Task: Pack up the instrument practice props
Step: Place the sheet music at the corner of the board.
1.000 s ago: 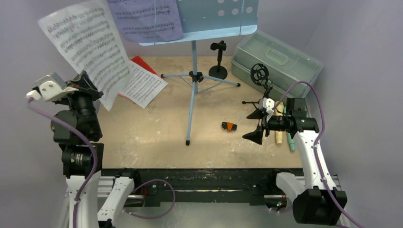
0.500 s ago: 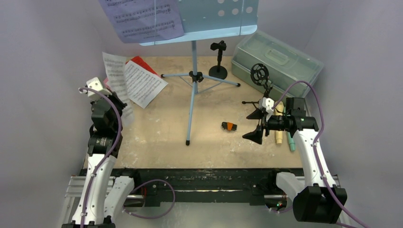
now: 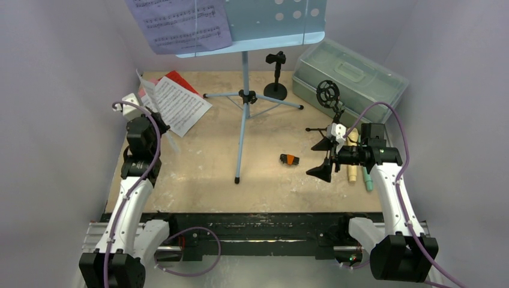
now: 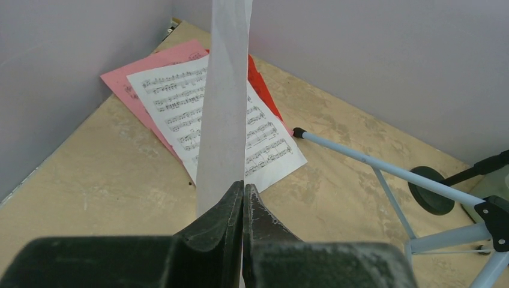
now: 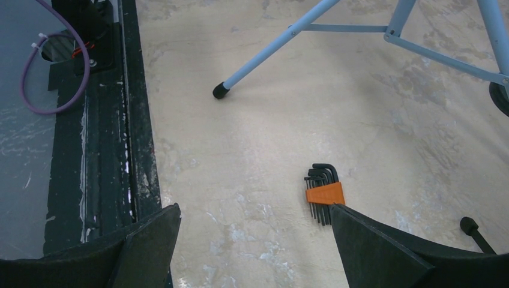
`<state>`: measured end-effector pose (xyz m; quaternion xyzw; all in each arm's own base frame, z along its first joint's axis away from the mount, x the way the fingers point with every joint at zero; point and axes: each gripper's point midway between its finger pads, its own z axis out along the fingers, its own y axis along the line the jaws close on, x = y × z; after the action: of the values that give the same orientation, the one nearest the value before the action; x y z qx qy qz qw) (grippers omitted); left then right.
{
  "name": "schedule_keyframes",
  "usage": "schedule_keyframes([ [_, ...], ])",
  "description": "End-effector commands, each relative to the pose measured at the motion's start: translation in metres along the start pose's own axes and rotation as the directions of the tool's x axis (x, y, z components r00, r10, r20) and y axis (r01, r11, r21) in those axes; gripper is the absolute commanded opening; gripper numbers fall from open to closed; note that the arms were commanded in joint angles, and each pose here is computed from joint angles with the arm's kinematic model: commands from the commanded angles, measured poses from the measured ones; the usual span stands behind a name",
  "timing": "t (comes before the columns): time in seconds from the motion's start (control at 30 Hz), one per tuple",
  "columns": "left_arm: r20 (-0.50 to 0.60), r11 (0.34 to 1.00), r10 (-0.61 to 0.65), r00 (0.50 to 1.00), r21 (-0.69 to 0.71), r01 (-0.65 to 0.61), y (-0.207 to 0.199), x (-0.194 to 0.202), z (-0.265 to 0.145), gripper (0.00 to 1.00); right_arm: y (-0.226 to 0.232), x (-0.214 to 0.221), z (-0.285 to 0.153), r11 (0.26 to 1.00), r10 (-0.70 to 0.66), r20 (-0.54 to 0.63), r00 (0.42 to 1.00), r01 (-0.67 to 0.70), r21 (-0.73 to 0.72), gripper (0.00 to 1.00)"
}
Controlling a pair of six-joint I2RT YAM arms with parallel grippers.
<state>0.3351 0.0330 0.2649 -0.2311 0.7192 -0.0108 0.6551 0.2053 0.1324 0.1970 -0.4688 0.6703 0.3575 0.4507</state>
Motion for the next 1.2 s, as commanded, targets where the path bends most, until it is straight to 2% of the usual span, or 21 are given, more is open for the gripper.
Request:
schedule_keyframes([
  [0.0,0.04,0.992,-0.101,0.994,0.083,0.097,-0.013,-0.013,0.013,0.0,0.0,-0.004,-0.001,1.0,-0.021,0.006,1.0,0.021,-0.004,0.99],
  [0.13,0.017,0.98,-0.15,0.989,0.132,0.146,-0.019,-0.009,0.023,0.0,0.001,-0.004,-0.001,1.0,-0.022,0.006,1.0,0.022,-0.005,0.99],
  [0.3,-0.079,0.939,-0.25,0.965,0.222,0.262,-0.026,0.001,0.042,0.0,0.001,-0.004,-0.001,1.0,-0.021,0.006,1.0,0.021,-0.007,0.99],
  [0.5,-0.192,0.829,-0.416,0.889,0.322,0.458,-0.018,0.009,0.068,0.0,0.002,-0.005,-0.001,1.0,-0.028,0.006,1.0,0.028,-0.007,0.99],
  [0.6,-0.23,0.728,-0.489,0.842,0.423,0.539,-0.027,-0.003,0.068,0.0,0.002,-0.005,-0.001,1.0,-0.03,0.006,1.0,0.03,-0.008,0.99],
  [0.67,-0.235,0.686,-0.52,0.821,0.458,0.565,-0.029,-0.011,0.07,0.0,0.002,-0.004,-0.001,0.999,-0.03,0.005,1.0,0.03,-0.011,0.99],
  [0.77,-0.228,0.691,-0.561,0.796,0.401,0.602,-0.008,-0.004,0.087,0.0,0.003,-0.004,-0.001,0.999,-0.03,0.003,1.0,0.03,-0.012,0.99],
  [0.87,-0.255,0.686,-0.615,0.746,0.294,0.666,0.019,0.027,0.112,0.0,0.003,-0.004,-0.001,0.999,-0.034,0.004,0.999,0.034,-0.014,0.99],
  [1.03,-0.346,0.649,-0.648,0.679,0.216,0.73,0.036,0.08,0.147,0.0,0.004,-0.005,-0.001,0.999,-0.034,0.003,0.999,0.034,-0.015,0.99],
  [1.13,-0.335,0.678,-0.641,0.691,0.175,0.714,0.045,0.089,0.157,0.01,0.004,-0.005,-0.001,0.999,-0.036,0.004,0.999,0.036,-0.014,0.99],
  [1.17,-0.329,0.705,-0.628,0.706,0.145,0.694,0.051,0.093,0.161,0.07,0.004,-0.005,-0.001,0.999,-0.036,0.004,0.999,0.036,-0.014,0.99],
])
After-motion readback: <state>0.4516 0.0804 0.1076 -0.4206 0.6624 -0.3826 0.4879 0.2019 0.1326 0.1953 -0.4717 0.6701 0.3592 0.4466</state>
